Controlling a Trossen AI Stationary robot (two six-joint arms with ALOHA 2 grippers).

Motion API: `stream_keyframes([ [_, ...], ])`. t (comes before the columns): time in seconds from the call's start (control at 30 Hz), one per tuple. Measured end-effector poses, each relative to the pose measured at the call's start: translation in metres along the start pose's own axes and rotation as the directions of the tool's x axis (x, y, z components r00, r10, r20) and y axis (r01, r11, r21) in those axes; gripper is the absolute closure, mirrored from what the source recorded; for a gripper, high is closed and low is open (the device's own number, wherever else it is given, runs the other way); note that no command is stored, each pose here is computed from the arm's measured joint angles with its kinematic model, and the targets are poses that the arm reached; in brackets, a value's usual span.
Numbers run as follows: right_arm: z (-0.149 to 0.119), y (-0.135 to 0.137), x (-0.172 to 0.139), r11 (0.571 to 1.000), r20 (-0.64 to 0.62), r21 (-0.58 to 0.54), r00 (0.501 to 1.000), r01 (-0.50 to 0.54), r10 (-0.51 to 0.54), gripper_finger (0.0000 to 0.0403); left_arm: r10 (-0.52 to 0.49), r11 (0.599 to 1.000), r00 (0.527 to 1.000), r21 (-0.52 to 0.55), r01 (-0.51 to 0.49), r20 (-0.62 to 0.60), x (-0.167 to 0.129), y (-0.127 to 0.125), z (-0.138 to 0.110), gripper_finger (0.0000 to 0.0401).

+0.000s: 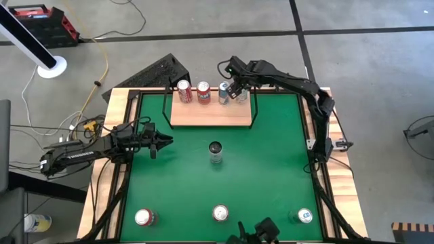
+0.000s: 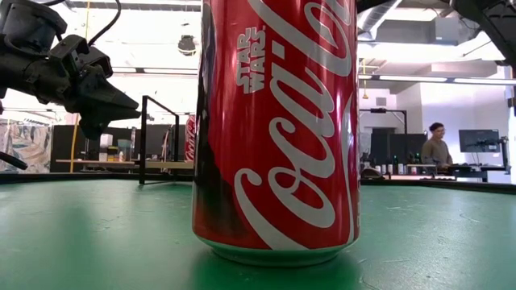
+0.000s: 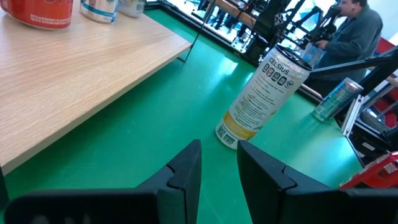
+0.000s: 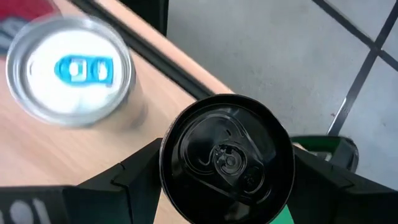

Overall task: Place canned beverage on shelf
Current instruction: Put the top white-yellow soda can on the shelf

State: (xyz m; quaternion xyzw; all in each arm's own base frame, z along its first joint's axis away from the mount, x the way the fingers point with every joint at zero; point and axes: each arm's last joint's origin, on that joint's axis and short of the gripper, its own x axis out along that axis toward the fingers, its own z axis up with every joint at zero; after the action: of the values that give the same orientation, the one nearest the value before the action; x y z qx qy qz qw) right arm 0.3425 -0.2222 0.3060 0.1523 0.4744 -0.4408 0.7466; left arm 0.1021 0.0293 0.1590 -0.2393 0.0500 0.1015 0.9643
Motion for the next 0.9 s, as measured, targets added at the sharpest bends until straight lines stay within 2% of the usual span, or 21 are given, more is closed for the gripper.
stream_keyframes([
  [0.23,0.0,-0.002,-0.008,0.998,0.018,0.059,1.0,-0.002,0.001,0.0114,0.0,1.0,1.0,0.0,0.0,0.0,0.0,0.0,0.0,0.0313],
  [0.4,0.0,-0.003,-0.009,0.989,0.031,0.139,0.998,0.047,-0.052,0.0114,0.0,1.0,1.0,0.0,0.0,0.0,0.0,0.0,0.0,0.0313],
  [0.5,-0.001,0.0,-0.011,0.985,0.046,0.154,0.995,0.083,-0.091,0.0114,0.0,1.0,1.0,0.0,0.0,0.0,0.0,0.0,0.0,0.0313],
  [0.9,-0.003,0.0,-0.011,0.973,0.028,0.212,0.995,0.086,-0.094,0.0114,0.0,1.0,1.0,0.0,0.0,0.0,0.0,0.0,0.0,0.0313],
])
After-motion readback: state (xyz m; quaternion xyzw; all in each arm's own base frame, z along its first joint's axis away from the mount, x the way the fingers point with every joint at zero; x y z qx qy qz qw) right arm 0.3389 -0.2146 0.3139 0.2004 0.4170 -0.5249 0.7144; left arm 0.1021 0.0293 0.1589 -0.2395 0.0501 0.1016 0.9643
